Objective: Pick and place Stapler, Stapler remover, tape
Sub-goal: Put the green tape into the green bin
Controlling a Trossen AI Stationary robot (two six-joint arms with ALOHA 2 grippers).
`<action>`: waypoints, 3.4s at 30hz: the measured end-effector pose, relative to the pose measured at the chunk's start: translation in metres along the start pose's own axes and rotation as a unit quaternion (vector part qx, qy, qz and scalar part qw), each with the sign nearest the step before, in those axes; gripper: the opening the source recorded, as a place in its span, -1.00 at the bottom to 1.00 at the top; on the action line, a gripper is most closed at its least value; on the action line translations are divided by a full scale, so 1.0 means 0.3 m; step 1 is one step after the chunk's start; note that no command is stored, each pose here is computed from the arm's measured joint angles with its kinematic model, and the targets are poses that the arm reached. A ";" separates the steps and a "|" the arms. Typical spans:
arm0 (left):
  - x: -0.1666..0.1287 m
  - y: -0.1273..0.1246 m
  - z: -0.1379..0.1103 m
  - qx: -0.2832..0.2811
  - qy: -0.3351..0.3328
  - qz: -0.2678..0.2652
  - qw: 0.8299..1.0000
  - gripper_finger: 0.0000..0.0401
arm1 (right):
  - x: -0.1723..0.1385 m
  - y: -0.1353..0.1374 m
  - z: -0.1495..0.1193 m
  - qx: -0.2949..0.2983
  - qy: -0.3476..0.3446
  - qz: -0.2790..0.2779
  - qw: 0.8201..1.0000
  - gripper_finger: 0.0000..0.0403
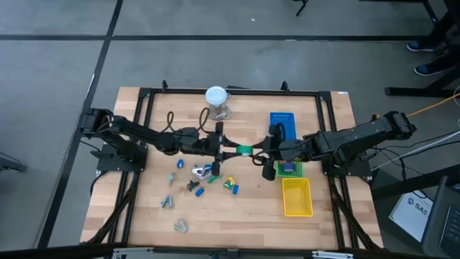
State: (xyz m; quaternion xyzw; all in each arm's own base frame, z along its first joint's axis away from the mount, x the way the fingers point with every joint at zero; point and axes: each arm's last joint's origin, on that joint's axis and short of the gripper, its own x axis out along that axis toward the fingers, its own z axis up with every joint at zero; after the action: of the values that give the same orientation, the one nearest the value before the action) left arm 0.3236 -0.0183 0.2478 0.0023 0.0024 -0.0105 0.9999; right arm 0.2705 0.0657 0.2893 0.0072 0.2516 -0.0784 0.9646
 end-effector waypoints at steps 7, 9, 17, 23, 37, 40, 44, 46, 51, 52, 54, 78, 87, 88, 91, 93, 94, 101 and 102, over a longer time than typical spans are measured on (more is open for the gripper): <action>0.001 0.008 0.001 -0.003 -0.001 -0.024 1.000 -0.48 | 0.000 0.002 0.004 -0.016 -0.005 0.009 1.000 -0.20; 0.001 0.008 0.001 -0.003 -0.001 -0.024 1.000 -0.48 | 0.000 0.003 0.006 -0.022 -0.008 0.009 1.000 -0.21; 0.001 0.007 0.001 -0.003 -0.001 -0.024 1.000 -0.37 | 0.000 0.005 0.006 -0.033 -0.008 0.018 0.999 -0.48; 0.001 0.012 -0.001 -0.001 0.002 0.013 1.000 -0.22 | 0.000 0.003 -0.001 -0.018 0.004 0.020 1.000 -0.48; -0.025 0.014 -0.031 0.004 0.093 0.019 0.995 -0.05 | -0.016 -0.005 -0.096 0.182 0.174 0.034 0.967 -0.48; -0.041 0.014 -0.023 0.005 0.109 0.019 0.994 -0.05 | -0.027 -0.009 -0.125 0.237 0.232 0.027 0.943 -0.48; -0.058 0.016 -0.017 0.006 0.126 0.025 0.992 -0.06 | -0.048 -0.018 -0.164 0.292 0.305 -0.002 0.907 -0.48; -0.064 0.017 -0.014 0.008 0.131 0.031 0.991 -0.06 | -0.066 -0.024 -0.178 0.316 0.340 -0.010 0.885 -0.48; -0.074 0.018 -0.022 0.009 0.154 0.032 0.988 -0.06 | -0.124 -0.040 -0.172 0.364 0.382 -0.043 0.848 -0.48; -0.074 0.018 -0.024 0.009 0.156 0.032 0.987 -0.06 | -0.138 -0.044 -0.171 0.374 0.389 -0.055 0.840 -0.48; -0.074 0.018 -0.025 0.009 0.157 0.032 0.987 -0.06 | -0.162 -0.054 -0.175 0.392 0.402 -0.085 0.823 -0.48; -0.076 0.018 -0.028 0.024 0.163 0.030 0.986 -0.08 | -0.117 -0.055 -0.260 0.462 0.415 -0.341 0.705 -0.43; -0.075 0.018 -0.028 0.024 0.163 0.030 0.986 -0.08 | -0.069 -0.043 -0.287 0.439 0.421 -0.372 0.701 -0.42; -0.075 0.018 -0.028 0.024 0.163 0.030 0.986 -0.08 | -0.065 -0.042 -0.289 0.438 0.422 -0.374 0.701 -0.42; -0.075 0.018 -0.029 0.024 0.163 0.030 0.986 -0.08 | -0.054 -0.038 -0.296 0.433 0.426 -0.380 0.698 -0.42; -0.075 0.018 -0.028 0.023 0.163 0.030 0.986 -0.08 | -0.048 -0.036 -0.300 0.430 0.428 -0.383 0.697 -0.42; -0.075 0.018 -0.028 0.021 0.163 0.030 0.986 -0.08 | -0.045 -0.036 -0.302 0.429 0.428 -0.384 0.696 -0.42; -0.076 0.018 -0.029 0.019 0.163 0.031 0.986 -0.07 | -0.042 -0.035 -0.304 0.438 0.423 -0.392 0.689 -0.27; -0.076 0.018 -0.029 0.019 0.163 0.031 0.986 -0.07 | -0.042 -0.035 -0.304 0.438 0.424 -0.392 0.689 -0.22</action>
State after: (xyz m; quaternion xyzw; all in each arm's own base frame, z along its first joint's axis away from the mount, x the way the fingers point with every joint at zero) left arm 0.3010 -0.0125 0.2392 0.0227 0.1653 0.0206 0.9858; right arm 0.2138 0.0622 0.2161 0.3622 0.5503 -0.5399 0.5239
